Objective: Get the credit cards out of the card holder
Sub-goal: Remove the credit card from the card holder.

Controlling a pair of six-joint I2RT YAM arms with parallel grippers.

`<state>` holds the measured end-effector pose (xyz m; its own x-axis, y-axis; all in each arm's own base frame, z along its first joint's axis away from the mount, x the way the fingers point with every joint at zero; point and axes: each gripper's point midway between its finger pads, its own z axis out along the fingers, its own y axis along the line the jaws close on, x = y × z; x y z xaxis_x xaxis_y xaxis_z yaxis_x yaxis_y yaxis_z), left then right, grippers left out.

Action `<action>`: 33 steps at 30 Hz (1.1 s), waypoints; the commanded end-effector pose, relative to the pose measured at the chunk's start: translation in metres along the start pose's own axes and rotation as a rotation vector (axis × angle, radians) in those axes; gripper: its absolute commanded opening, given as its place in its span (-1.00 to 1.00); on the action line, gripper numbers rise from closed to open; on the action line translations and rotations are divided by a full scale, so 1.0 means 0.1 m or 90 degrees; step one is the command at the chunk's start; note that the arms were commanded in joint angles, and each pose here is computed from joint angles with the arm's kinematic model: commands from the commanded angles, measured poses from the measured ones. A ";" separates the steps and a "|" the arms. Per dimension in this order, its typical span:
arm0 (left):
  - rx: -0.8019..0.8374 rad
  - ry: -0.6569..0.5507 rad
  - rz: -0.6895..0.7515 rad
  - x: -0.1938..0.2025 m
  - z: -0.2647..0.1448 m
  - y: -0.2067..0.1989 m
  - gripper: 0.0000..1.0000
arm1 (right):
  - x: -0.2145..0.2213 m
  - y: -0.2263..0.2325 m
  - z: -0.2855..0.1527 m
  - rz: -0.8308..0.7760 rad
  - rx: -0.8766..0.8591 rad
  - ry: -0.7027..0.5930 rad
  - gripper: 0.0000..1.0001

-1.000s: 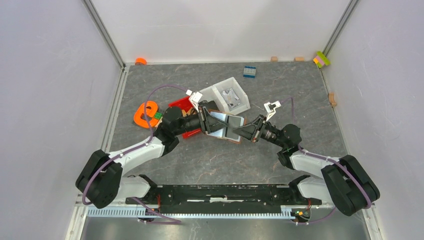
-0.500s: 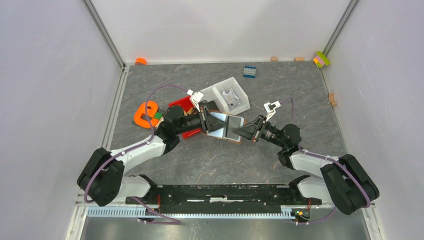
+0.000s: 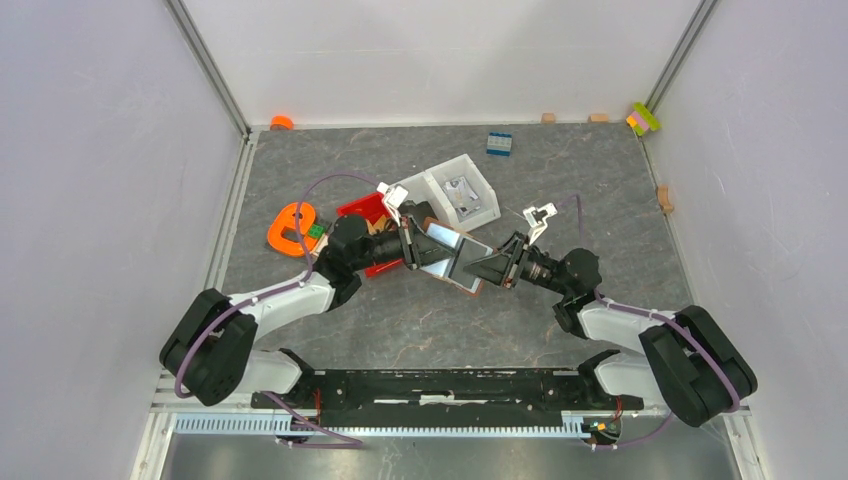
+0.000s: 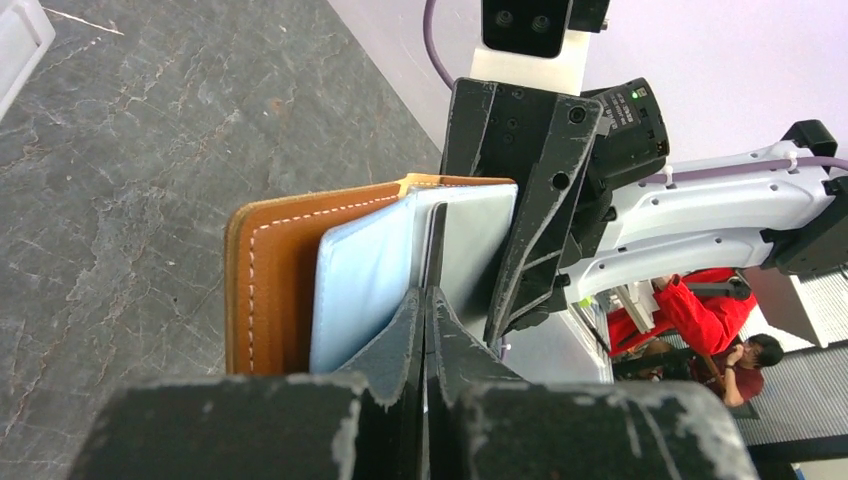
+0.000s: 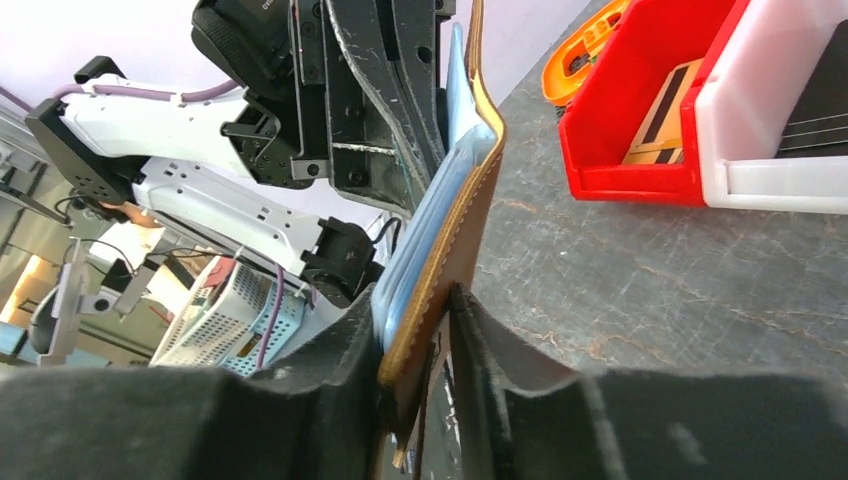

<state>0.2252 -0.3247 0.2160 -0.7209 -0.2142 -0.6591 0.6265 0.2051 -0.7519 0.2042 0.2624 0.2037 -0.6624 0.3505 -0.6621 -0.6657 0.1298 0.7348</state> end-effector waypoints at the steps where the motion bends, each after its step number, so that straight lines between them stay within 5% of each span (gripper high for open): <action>1: 0.019 -0.005 -0.010 -0.02 -0.02 -0.06 -0.96 | -0.14 0.14 0.04 -0.042 -0.037 -0.015 -0.42; 3: 0.004 -0.004 -0.019 -0.02 -0.02 0.01 -0.95 | -0.14 0.11 0.04 -0.038 -0.030 -0.015 -0.76; 10: -0.049 -0.015 -0.011 -0.07 -0.07 0.14 -0.94 | -0.14 0.04 0.04 -0.028 -0.014 -0.013 -0.81; 16: -0.235 -0.082 0.063 -0.25 -0.40 0.42 -0.12 | -0.12 -0.21 0.02 -0.014 0.049 -0.002 -0.86; 22: -0.301 -0.133 0.103 -0.38 -0.61 0.48 0.99 | -0.14 -0.25 0.00 -0.008 0.059 -0.001 -0.84; 33: -0.209 -0.038 0.074 -0.17 -0.29 0.39 0.94 | -0.17 -0.05 0.01 -0.014 0.003 0.004 -0.78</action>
<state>0.2579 -0.2686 0.1816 -0.6332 -0.2703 -0.7253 0.4798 0.5982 -0.6418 0.2200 0.2540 0.1760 -0.7138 0.3201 -0.6229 -0.5836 0.2198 0.7817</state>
